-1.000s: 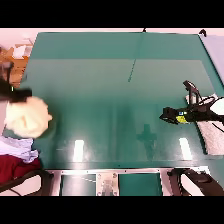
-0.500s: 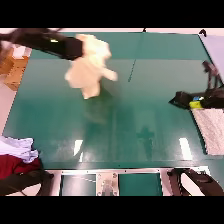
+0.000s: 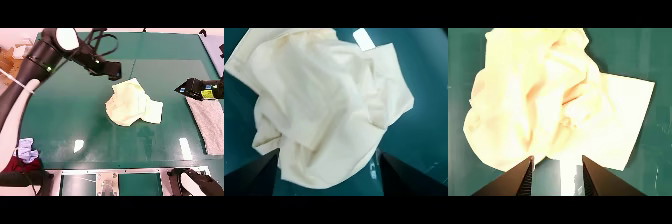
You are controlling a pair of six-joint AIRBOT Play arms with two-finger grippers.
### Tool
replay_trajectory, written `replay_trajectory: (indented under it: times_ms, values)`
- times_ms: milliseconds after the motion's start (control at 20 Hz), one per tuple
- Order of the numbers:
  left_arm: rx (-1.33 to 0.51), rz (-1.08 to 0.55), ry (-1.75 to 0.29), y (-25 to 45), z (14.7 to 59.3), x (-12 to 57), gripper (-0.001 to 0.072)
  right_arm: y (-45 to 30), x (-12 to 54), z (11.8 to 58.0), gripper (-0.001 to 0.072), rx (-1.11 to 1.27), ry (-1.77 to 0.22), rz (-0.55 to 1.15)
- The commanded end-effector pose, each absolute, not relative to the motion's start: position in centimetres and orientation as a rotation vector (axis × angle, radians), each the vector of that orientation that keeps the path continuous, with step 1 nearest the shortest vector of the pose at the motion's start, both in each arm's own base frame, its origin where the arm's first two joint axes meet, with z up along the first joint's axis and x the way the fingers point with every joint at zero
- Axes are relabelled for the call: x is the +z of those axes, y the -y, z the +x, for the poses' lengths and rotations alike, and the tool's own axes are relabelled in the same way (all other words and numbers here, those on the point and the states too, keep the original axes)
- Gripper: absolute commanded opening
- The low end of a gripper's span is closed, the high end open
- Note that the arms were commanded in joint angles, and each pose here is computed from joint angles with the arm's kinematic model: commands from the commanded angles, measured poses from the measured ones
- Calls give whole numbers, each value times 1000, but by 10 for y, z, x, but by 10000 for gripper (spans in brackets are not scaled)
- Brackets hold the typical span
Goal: Fold the shirts.
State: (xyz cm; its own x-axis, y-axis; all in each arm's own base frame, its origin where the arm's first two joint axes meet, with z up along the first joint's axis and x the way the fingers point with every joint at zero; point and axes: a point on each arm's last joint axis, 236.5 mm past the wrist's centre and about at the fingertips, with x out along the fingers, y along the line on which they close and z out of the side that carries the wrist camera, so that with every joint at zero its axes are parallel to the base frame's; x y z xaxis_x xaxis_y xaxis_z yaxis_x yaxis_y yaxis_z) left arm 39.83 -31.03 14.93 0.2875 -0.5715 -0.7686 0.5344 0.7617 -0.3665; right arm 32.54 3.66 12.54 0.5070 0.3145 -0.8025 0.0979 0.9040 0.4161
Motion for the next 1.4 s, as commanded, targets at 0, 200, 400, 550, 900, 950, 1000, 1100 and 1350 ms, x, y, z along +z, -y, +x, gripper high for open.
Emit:
replay_trajectory:
  times_ms: [0, 200, 400, 550, 900, 950, 1000, 1100, 1350]
  values:
    - [-633, -42, -1233, 238, 402, 120, 720, -25, 105, 333, 403, 103, -1102, 476]
    - [-624, -112, -1500, 209, 363, 50, 720, 4, 35, 327, 403, 0, -1271, 597]
    - [-696, -298, -1551, 253, 329, -30, 720, 3, -61, 300, 400, -47, -1445, 685]
    - [-691, -446, -1449, 289, 335, -60, 720, -21, -96, 297, 399, 48, -1507, 769]
    - [-709, -579, -1379, 322, 352, -78, 302, -44, -114, 321, 154, 168, -1468, 888]
    - [-719, -569, -1374, 322, 352, -78, 103, -44, -113, 323, 69, 179, -1464, 878]
    - [-724, -567, -1376, 322, 352, -76, 25, -42, -112, 327, 18, 186, -1454, 866]
    - [-781, -561, -1392, 321, 352, -59, 24, -33, -97, 343, 16, 200, -1412, 853]
    - [-823, -399, -1216, 266, 401, 64, 23, 12, 33, 407, 14, 278, -1190, 773]
